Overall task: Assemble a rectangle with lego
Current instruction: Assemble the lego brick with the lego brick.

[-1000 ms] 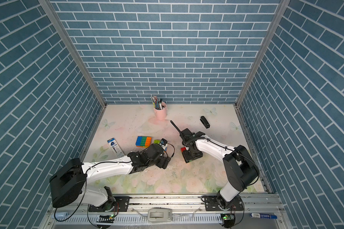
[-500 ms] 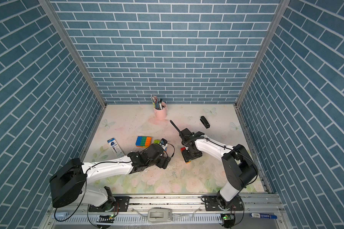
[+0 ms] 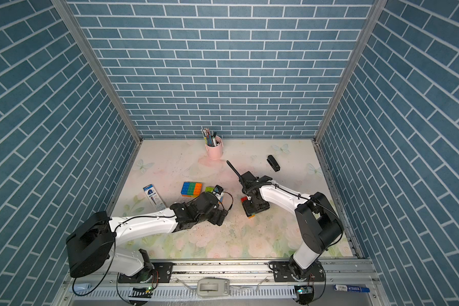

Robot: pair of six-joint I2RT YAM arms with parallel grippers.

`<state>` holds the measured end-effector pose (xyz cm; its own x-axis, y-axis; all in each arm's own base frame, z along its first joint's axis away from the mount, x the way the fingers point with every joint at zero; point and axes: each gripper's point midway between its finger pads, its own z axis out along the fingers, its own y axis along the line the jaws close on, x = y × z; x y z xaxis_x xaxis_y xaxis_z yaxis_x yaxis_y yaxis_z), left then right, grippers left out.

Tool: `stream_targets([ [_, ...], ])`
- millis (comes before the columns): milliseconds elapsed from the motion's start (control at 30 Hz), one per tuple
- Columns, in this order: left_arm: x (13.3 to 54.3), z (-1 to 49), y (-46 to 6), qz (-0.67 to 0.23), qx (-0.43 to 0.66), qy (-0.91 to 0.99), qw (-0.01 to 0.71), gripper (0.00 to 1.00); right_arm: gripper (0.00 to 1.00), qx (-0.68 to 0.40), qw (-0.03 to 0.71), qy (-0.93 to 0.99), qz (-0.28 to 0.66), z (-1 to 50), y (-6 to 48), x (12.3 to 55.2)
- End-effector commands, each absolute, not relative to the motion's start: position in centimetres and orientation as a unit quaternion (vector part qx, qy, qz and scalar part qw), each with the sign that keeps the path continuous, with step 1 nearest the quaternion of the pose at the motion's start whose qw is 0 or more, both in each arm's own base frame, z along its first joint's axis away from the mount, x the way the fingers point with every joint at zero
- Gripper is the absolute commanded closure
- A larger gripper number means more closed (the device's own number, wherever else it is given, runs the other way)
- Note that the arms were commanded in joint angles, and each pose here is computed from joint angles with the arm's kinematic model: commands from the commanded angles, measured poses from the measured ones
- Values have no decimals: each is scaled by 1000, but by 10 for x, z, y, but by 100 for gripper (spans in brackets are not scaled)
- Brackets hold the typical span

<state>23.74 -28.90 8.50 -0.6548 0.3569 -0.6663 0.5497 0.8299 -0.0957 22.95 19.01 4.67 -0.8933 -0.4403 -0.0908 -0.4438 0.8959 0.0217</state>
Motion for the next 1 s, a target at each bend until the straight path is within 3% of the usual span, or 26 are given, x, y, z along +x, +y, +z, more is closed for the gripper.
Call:
stream_targets([
  [0, 238, 81, -288, -145, 251, 899, 327, 10, 83, -226, 27, 973, -22, 34, 176, 229],
  [600, 239, 83, -285, -140, 249, 900, 328, 11, 100, -204, -19, 977, -60, 4, 163, 220],
  [967, 242, 88, -276, -138, 240, 901, 335, 11, 100, -206, -31, 972, -107, -7, 155, 226],
])
